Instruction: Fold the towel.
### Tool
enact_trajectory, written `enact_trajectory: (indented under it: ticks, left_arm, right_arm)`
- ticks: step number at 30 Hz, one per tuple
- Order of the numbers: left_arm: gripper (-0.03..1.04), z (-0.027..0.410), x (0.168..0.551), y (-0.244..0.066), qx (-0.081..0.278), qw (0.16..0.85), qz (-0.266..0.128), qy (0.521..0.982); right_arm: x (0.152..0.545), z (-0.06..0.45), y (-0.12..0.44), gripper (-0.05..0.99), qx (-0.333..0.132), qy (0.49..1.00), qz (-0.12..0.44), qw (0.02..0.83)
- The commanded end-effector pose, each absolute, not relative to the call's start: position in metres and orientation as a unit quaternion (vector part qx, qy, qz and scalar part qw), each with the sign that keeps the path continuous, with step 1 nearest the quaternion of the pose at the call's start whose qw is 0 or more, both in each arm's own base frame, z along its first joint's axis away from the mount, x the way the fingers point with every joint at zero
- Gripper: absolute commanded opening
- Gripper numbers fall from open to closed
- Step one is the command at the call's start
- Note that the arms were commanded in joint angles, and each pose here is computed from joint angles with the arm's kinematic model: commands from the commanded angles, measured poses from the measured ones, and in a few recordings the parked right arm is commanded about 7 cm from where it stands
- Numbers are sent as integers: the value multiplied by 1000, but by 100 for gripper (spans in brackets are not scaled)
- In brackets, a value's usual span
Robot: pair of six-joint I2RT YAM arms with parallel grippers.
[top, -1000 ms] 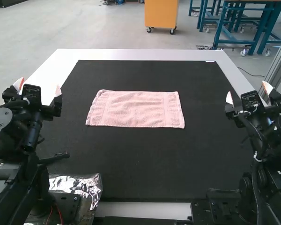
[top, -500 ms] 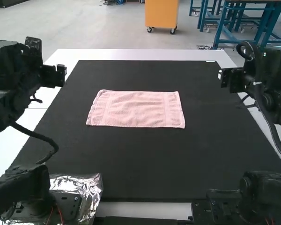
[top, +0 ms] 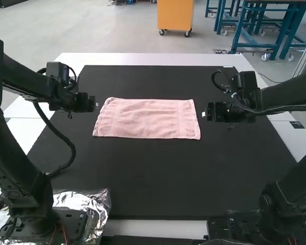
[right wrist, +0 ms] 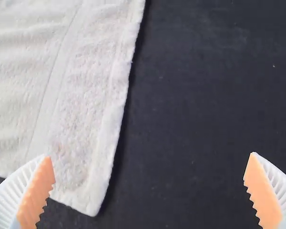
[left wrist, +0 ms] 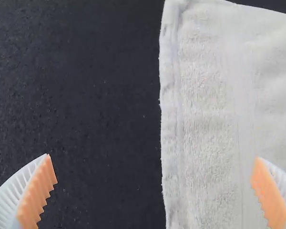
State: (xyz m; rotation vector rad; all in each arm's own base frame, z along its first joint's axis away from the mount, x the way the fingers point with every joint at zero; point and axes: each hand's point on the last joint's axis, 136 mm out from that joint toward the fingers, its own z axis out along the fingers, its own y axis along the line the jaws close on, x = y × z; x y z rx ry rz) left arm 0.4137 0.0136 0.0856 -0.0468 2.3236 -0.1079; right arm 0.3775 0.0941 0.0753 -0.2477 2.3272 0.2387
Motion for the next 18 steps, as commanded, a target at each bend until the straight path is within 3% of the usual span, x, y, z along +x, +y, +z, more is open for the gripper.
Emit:
enact_trajectory:
  ticks: [1,9,12,18]
  left_arm:
    - [96,103,439,1,-18,420,-86,903]
    - [96,89,471,-16,7,426,-85,901]
    - [96,81,480,-13,27,434,-54,899]
    - [96,76,497,-10,45,453,-33,890]
  right_arm:
    - [399,90,117,91,-119,902,111,401]
    - [438,82,132,91,-131,897,99,410]
    - [451,75,134,91,-133,898,97,408]
    - [474,55,138,91,-134,899,94,406]
